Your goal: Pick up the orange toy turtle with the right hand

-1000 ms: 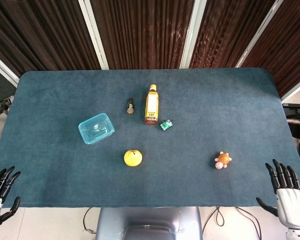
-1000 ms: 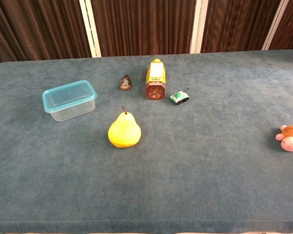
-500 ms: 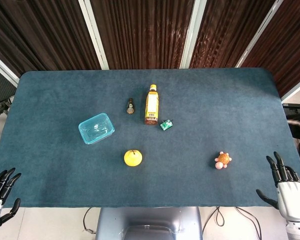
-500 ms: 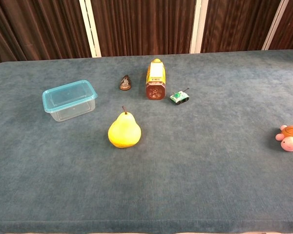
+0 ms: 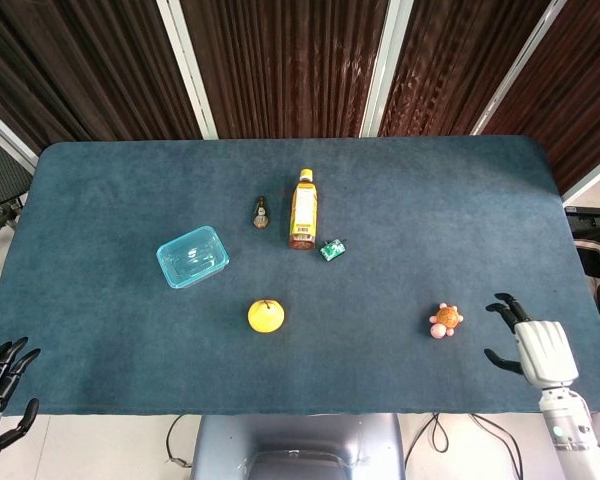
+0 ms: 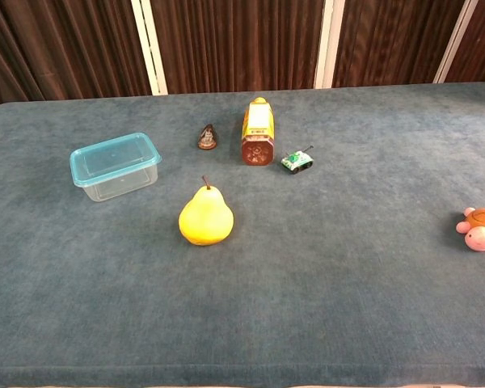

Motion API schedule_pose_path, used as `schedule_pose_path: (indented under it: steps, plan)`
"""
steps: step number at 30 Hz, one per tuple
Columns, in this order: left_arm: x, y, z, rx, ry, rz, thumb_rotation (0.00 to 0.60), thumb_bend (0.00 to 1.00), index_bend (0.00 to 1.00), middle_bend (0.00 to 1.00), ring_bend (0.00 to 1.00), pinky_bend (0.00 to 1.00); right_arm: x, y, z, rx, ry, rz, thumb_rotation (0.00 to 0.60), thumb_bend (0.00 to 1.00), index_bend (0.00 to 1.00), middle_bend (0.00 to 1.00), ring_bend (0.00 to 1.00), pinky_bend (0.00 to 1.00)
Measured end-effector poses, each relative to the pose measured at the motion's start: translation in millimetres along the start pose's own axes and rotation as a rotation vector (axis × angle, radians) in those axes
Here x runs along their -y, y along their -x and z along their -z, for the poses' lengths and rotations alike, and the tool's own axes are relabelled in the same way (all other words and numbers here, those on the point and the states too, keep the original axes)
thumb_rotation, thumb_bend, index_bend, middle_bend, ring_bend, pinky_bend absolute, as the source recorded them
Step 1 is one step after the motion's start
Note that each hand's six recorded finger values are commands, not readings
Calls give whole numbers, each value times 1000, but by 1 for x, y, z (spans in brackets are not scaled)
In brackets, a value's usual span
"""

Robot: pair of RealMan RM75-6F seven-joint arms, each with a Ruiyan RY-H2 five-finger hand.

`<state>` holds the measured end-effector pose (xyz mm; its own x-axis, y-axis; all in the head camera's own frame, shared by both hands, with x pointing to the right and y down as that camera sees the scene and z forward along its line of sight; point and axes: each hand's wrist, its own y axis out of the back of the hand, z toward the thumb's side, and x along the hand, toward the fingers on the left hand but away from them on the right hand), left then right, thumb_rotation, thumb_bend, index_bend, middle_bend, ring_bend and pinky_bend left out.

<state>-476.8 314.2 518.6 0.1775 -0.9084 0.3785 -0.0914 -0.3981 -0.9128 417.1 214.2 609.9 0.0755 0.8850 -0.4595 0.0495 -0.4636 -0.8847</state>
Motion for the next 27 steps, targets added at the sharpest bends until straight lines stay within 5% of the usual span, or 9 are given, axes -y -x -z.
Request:
schedule_pose_path:
  steps: [15,27]
  plan:
    - [-3,1,3,-7,22,-9,600,468,125,15,56,300,51,41,8,65,40,-114,600,281,494,351,923,1000]
    - [-2,1,3,-8,25,-4,600,469,129,16,59,301,74,62,-1,50,64,-125,600,302,518,367,923,1000]
